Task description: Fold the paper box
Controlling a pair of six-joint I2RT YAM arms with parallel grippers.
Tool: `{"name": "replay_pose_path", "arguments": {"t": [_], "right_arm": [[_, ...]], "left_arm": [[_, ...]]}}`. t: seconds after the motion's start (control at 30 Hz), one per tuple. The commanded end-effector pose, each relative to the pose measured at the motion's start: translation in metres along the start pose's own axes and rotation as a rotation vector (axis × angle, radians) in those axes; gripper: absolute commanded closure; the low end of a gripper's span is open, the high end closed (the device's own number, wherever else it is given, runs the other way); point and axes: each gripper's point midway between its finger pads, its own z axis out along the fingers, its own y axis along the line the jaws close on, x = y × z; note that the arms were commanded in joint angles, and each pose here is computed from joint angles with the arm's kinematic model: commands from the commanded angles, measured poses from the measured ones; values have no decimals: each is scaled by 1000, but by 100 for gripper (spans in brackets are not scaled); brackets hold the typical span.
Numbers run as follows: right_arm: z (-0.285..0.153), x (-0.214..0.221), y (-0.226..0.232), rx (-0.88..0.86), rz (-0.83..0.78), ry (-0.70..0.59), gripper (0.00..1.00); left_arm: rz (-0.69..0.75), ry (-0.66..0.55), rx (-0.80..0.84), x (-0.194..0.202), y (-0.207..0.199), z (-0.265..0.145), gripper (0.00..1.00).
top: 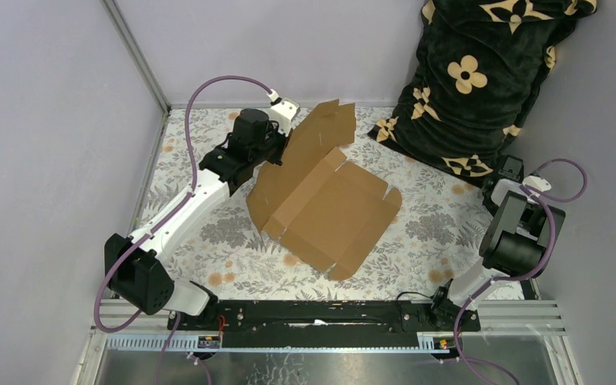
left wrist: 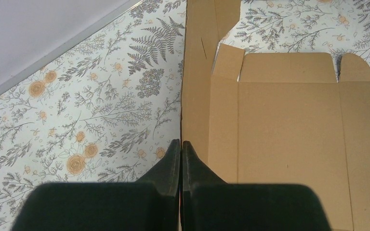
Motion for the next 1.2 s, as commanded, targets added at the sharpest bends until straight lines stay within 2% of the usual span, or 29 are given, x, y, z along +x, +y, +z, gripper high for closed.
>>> {"name": "replay_pose_path", "arguments": {"t": [0.0, 0.23, 0.43, 0.67, 0.93, 1.17], "right_arm": [[0, -16, -1, 28, 14, -30, 43], [3, -14, -1, 34, 6, -11, 50], [5, -13, -2, 40, 1, 3, 53], [4, -10, -2, 29, -3, 9, 65], [-3, 1, 0, -14, -8, 12, 68], [-16, 21, 19, -60, -83, -8, 68]], "left_arm": [[-6, -112, 1, -33, 3, -8, 98], [-6, -112, 4, -33, 3, -9, 98], [-8, -113, 8, -33, 2, -8, 98], [-8, -113, 9, -33, 3, -8, 98], [-9, -112, 8, -33, 3, -9, 98], [-11, -106, 15, -31, 2, -9, 98]]}}
